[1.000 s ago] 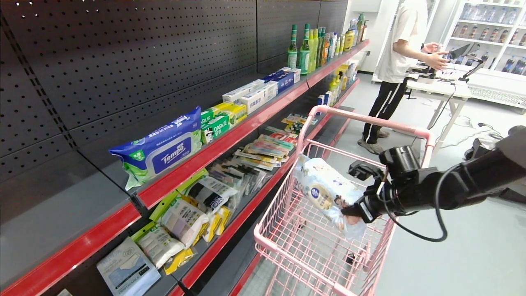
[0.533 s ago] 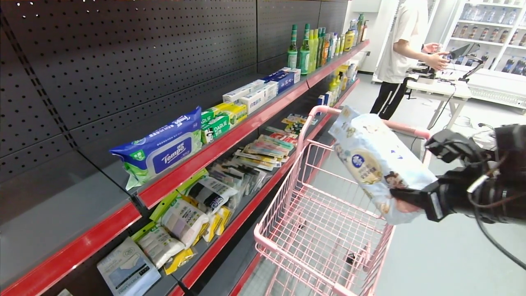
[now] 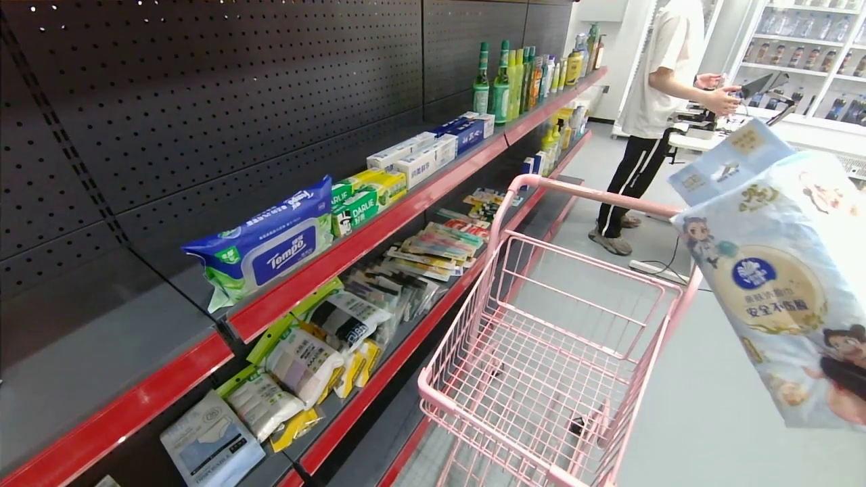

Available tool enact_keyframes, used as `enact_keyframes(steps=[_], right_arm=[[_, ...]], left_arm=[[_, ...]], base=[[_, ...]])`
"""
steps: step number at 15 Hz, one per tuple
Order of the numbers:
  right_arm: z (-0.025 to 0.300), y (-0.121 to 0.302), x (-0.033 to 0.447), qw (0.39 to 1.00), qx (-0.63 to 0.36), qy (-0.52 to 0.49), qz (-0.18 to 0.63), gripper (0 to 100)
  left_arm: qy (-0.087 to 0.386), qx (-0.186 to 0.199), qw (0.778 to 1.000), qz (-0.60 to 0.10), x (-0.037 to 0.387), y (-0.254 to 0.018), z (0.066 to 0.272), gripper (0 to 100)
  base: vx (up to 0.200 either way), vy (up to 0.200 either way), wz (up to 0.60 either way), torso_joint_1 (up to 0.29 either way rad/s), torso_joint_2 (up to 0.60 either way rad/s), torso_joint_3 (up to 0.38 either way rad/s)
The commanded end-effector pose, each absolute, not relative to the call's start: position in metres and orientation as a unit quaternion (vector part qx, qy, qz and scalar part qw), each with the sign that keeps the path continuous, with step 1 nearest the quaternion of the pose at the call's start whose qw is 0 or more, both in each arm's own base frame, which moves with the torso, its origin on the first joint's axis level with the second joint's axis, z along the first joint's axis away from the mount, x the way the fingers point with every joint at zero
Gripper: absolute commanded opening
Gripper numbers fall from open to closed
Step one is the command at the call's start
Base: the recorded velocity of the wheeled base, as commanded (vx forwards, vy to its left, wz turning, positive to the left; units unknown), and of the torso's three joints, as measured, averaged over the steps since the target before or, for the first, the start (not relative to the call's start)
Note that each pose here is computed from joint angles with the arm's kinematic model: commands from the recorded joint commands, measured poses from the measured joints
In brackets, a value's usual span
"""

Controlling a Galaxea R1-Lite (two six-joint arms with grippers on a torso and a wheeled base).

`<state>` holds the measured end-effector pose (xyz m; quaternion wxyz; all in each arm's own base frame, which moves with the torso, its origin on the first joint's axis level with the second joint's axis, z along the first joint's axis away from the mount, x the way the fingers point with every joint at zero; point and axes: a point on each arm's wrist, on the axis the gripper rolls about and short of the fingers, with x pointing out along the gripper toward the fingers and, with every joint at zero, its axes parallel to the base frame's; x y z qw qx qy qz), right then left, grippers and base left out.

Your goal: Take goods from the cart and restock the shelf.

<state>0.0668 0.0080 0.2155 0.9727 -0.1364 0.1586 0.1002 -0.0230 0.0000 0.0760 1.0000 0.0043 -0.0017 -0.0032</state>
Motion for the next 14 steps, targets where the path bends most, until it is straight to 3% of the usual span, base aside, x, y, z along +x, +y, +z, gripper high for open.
enact_keyframes(steps=[1,9,14], right_arm=[[0.209,0.003,0.025,0.980,-0.137,0.118,0.087,0],[0.190,0.002,0.006,0.980,-0.135,0.117,0.086,0],[0.187,0.002,0.008,0.979,-0.135,0.126,0.087,0]], left_arm=[[-0.001,0.005,1.000,-0.003,-0.023,0.000,0.076,100],[-0.002,0.004,1.000,-0.002,-0.023,0.000,0.076,100],[-0.001,0.004,1.000,-0.003,-0.023,0.000,0.076,100]], base=[[0.000,0.000,0.00,0.000,0.00,0.000],[0.000,0.000,0.00,0.000,0.00,0.000],[0.000,0.000,0.00,0.171,-0.41,-0.240]])
